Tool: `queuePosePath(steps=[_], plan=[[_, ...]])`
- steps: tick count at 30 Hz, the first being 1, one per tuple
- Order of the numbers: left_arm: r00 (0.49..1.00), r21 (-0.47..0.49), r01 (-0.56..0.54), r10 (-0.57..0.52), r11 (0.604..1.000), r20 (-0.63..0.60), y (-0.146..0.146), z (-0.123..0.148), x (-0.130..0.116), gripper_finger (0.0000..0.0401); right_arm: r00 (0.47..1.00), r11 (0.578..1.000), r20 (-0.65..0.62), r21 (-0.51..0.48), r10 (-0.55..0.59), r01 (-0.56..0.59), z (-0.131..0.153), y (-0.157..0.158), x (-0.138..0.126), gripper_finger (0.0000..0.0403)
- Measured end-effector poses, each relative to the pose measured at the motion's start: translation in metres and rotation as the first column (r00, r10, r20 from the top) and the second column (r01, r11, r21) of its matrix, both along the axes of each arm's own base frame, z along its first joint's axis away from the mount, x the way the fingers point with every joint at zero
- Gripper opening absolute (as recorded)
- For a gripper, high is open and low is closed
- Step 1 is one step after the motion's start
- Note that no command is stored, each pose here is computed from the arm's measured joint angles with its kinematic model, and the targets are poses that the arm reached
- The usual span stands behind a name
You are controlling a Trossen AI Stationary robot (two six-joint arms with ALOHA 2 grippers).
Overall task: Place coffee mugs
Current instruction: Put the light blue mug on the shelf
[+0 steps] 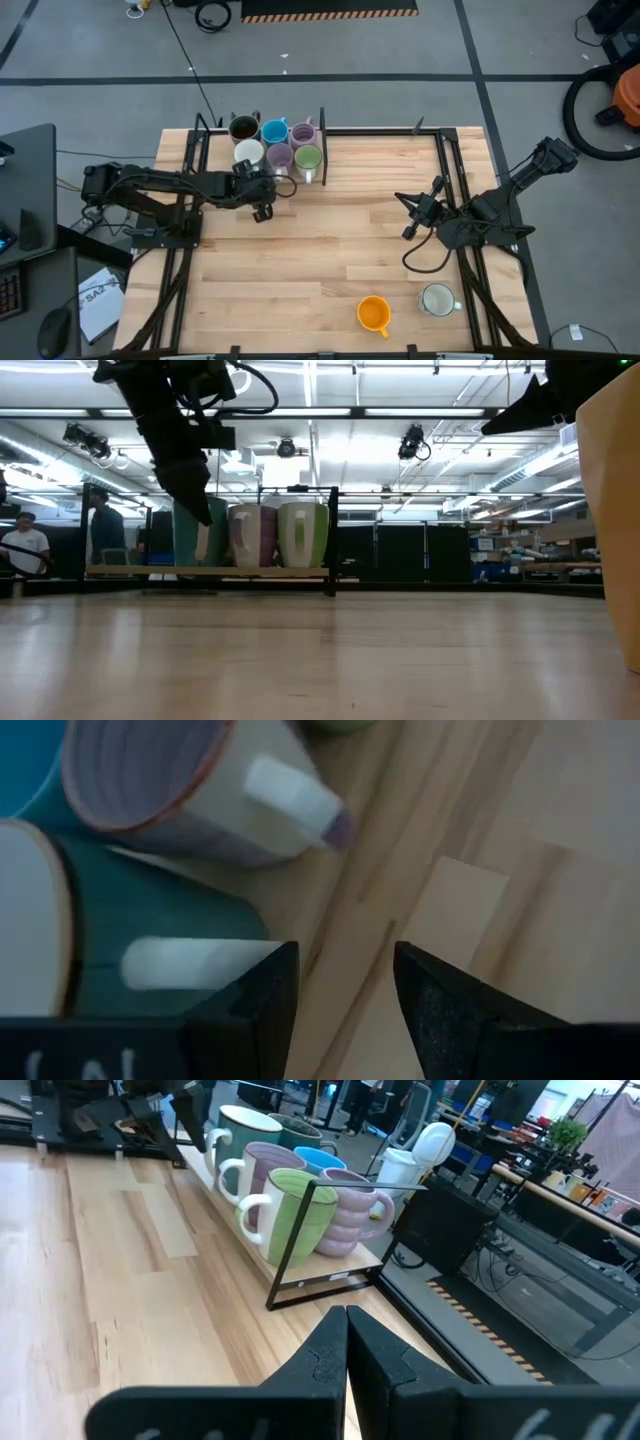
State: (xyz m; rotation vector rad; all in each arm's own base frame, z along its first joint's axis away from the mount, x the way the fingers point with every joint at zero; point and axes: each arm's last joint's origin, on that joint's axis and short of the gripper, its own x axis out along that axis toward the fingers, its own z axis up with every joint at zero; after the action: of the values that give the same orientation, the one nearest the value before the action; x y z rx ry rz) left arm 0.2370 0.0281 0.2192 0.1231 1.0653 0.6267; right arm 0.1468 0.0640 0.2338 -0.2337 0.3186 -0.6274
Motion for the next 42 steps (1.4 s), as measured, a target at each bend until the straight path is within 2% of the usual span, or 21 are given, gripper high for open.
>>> queuePosePath(steps=[5,10,16,20,26,33,37,42], plan=[[0.999,0.041,0.031,-0.032,0.999,0.028,-0.009,0.013,0.006,0.0171,1.0,1.0,0.0,0.0,0.0,0.0,0.0,0.0,0.0,0.0012],[0.999,0.113,0.001,-0.005,0.994,0.033,0.001,0.025,0.009,0.0171,1.0,1.0,0.007,0.005,0.0,0.0,0.001,0.0,0.0,0.0012],[0.999,0.053,-0.017,0.015,0.998,0.051,0.025,0.023,0.013,0.0171,1.0,1.0,0.008,0.003,0.003,-0.003,0.001,0.0,0.001,0.0012],[0.999,0.034,-0.027,0.026,0.999,0.042,0.03,0.021,0.013,0.0171,1.0,1.0,0.002,-0.001,0.006,-0.006,0.001,0.001,0.001,0.0012],[0.998,0.006,-0.056,0.056,0.998,-0.019,0.027,0.017,0.006,0.0171,1.0,1.0,-0.001,0.0,0.01,-0.01,0.0,0.001,0.002,0.0012],[0.998,-0.001,-0.038,0.038,0.999,-0.048,0.019,0.015,0.004,0.0171,1.0,1.0,0.0,-0.007,0.014,-0.014,0.001,0.002,0.004,0.0012],[0.995,-0.004,-0.073,0.072,0.997,-0.07,0.018,0.014,0.001,0.0171,1.0,1.0,-0.001,-0.007,0.014,-0.014,0.0,0.002,0.004,0.0012],[0.998,-0.017,-0.056,0.055,0.998,-0.042,0.013,0.019,0.002,0.0171,1.0,1.0,-0.001,-0.007,0.014,-0.014,0.0,0.002,0.004,0.0012]])
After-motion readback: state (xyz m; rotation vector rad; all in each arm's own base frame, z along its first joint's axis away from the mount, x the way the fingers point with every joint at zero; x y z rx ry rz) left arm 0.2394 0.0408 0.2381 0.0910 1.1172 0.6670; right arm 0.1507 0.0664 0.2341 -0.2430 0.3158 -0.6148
